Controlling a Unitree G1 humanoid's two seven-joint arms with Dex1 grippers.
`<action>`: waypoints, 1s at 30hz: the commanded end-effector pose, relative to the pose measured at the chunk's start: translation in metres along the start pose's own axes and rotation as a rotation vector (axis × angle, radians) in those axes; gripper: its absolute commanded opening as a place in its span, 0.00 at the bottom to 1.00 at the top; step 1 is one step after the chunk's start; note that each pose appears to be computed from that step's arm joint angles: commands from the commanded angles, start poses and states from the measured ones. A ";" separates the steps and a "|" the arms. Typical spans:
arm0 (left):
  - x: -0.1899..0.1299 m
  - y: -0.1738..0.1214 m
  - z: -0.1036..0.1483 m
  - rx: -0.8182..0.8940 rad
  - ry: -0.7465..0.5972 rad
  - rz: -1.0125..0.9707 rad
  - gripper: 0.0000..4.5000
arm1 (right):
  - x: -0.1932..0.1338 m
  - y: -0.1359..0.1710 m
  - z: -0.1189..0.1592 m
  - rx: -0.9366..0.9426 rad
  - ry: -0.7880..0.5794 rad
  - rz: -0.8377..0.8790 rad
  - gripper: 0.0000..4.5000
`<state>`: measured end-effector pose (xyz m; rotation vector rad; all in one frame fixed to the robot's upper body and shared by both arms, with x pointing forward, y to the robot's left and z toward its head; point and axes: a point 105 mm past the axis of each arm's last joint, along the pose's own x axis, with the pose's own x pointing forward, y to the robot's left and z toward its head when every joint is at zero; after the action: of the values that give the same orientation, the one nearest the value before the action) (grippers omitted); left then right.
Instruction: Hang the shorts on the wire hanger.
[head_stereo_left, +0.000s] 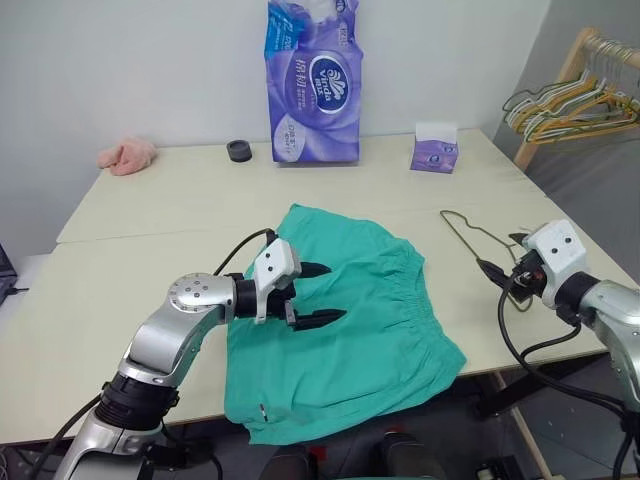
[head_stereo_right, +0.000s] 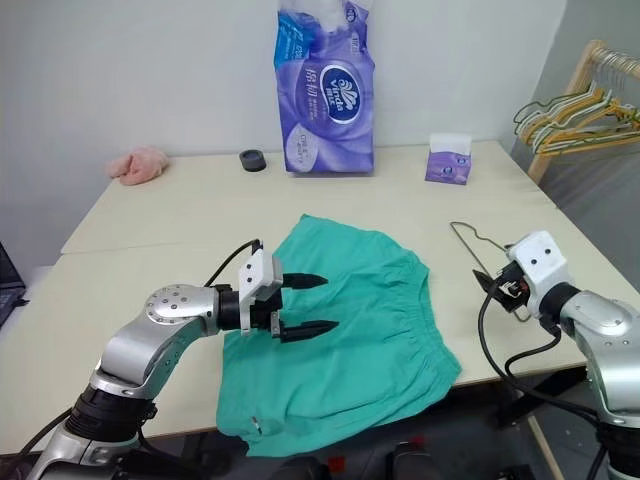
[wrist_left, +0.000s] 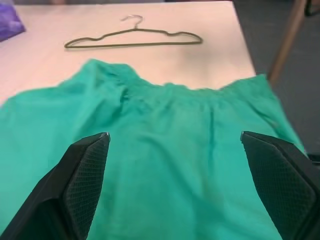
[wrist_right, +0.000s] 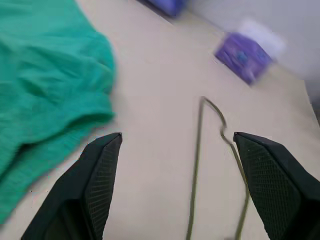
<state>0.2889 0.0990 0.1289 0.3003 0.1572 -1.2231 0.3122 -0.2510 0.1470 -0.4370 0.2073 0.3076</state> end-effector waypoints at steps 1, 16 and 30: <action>0.006 -0.004 0.007 0.061 -0.015 -0.026 0.99 | -0.001 -0.027 -0.014 0.109 0.052 -0.154 0.84; 0.014 0.003 0.040 0.158 -0.046 -0.095 0.99 | 0.024 -0.055 -0.094 0.307 0.330 -0.196 0.84; 0.018 -0.004 0.042 0.163 -0.048 -0.120 1.00 | 0.023 -0.031 -0.143 0.454 0.598 -0.008 0.56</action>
<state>0.2933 0.0751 0.1534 0.3835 0.0853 -1.3445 0.3427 -0.3338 0.0574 -0.0875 0.6996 0.1171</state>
